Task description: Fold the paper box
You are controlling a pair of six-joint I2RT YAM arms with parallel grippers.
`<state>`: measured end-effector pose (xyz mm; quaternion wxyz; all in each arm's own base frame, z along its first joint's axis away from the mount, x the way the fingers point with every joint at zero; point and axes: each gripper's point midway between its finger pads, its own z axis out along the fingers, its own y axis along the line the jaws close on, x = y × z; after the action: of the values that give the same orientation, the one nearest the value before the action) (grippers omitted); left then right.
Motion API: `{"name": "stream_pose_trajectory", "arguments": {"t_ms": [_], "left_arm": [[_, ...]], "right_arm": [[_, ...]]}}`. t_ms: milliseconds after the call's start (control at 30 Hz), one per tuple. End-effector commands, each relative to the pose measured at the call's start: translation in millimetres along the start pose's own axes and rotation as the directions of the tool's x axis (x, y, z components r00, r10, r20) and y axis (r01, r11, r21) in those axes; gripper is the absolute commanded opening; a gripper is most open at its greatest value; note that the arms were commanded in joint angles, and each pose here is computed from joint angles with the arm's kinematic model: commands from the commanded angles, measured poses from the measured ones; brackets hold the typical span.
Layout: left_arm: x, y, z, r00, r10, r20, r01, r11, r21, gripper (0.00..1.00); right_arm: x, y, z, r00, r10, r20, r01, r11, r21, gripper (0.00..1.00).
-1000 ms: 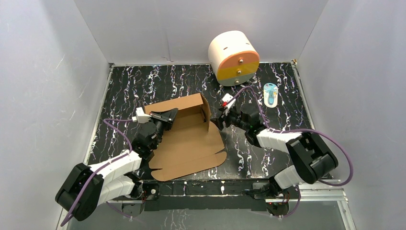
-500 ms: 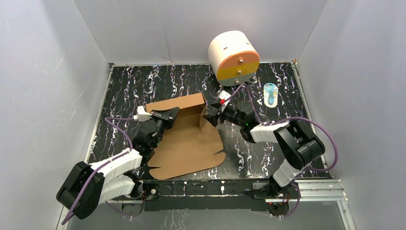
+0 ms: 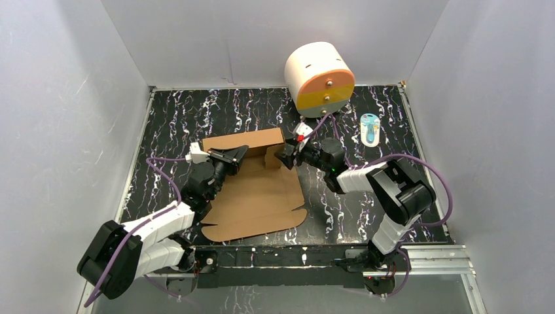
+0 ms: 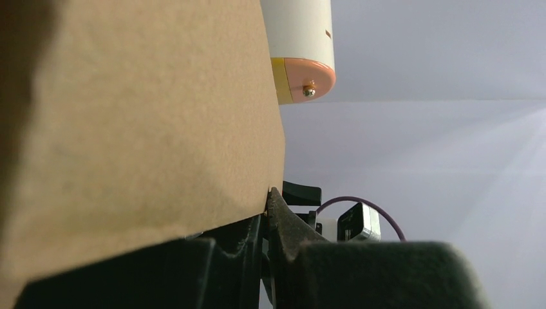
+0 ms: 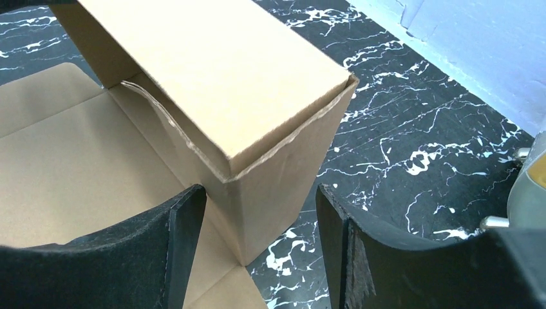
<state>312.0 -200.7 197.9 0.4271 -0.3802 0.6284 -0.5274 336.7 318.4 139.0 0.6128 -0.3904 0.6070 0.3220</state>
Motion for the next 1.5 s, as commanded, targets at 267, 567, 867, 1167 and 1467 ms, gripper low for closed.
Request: {"name": "stream_pose_trajectory", "arguments": {"t_ms": [267, 567, 867, 1167, 1467], "left_arm": [[16.9, -18.2, 0.1, 0.994, -0.045, -0.097, 0.048, 0.998, 0.037, 0.03], [22.6, -30.0, -3.6, 0.99, -0.034, -0.135, 0.043, 0.997, 0.069, 0.05], [39.8, -33.3, -31.7, 0.963, 0.043, -0.266, -0.027, 0.998, 0.064, 0.39], [39.0, -32.8, -71.4, 0.893, 0.265, -0.364, -0.289, 0.957, -0.011, 0.73], [5.4, -61.5, -88.0, 0.595, 0.655, -0.465, -0.749, 0.662, -0.026, 0.8]], "right_arm": [[-39.5, -23.7, 17.2, 0.988, -0.094, 0.126, 0.084, 0.993, 0.087, 0.55], [-36.6, -39.3, 13.1, 0.989, -0.119, 0.09, 0.1, 0.976, 0.192, 0.38], [-31.0, -40.8, 6.9, 0.992, -0.124, 0.037, 0.114, 0.973, 0.201, 0.24], [-21.4, -42.6, 3.9, 0.995, -0.097, -0.019, 0.098, 0.972, 0.211, 0.21], [-17.7, -31.7, 3.6, 0.997, -0.066, -0.034, 0.071, 0.985, 0.16, 0.23]]}}
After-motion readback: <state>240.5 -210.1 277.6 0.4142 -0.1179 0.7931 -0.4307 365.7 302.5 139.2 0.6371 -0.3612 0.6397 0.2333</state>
